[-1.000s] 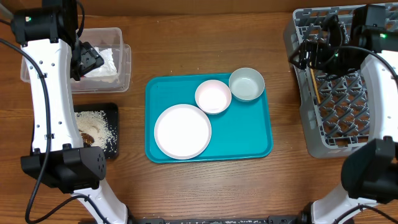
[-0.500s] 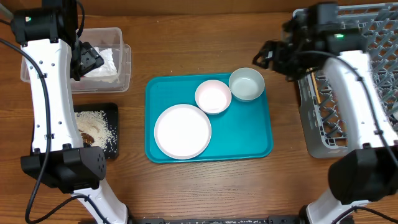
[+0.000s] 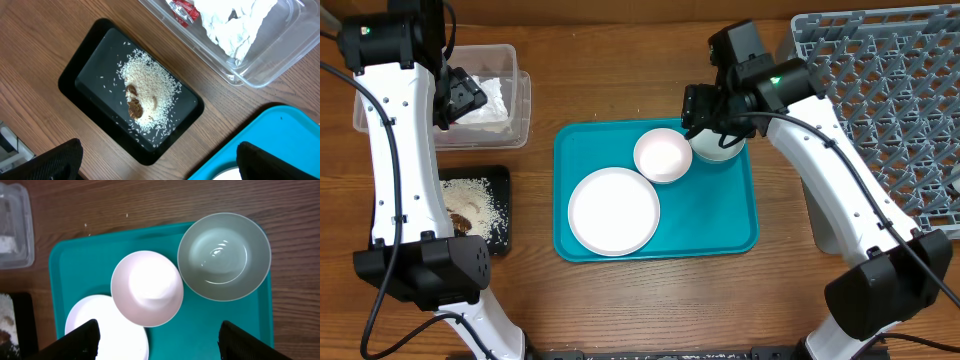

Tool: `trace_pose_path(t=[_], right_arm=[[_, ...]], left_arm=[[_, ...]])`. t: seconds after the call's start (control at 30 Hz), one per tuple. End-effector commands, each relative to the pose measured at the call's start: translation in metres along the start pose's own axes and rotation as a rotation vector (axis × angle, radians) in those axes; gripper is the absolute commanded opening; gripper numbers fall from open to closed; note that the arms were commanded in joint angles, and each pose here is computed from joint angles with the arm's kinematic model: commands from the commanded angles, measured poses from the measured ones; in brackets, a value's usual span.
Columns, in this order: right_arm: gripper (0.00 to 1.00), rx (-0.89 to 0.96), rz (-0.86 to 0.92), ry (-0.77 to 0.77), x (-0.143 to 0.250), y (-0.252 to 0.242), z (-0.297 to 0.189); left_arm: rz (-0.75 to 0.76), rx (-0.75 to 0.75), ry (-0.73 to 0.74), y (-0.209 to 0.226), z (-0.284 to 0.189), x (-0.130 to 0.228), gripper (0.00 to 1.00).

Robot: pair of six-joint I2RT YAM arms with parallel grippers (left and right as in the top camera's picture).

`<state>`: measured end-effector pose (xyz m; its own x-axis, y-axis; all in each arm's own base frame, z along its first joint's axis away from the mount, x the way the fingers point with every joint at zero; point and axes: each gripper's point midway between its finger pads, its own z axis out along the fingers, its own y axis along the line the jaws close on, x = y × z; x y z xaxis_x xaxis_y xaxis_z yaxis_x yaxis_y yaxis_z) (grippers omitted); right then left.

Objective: Sort waste into correct bins and load items into the dishwasher
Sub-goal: 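Move the right gripper over the pale blue-grey cup on the tray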

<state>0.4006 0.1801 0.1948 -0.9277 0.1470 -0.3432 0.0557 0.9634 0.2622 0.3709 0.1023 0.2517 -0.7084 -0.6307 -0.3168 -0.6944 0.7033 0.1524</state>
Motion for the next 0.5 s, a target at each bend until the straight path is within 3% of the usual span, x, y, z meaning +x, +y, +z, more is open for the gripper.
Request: trace_pose_path(t=[0.0, 0.47], right_arm=[[0.77, 0.047, 0.086, -0.044, -0.015, -0.008, 0.010], [0.69, 0.126, 0.278, -0.052, -0.031, -0.022, 0.118]], left_arm=[[0.008, 0.021, -0.028, 0.000, -0.011, -0.001, 1.00], [0.008, 0.021, -0.028, 0.000, -0.011, -0.001, 1.00]])
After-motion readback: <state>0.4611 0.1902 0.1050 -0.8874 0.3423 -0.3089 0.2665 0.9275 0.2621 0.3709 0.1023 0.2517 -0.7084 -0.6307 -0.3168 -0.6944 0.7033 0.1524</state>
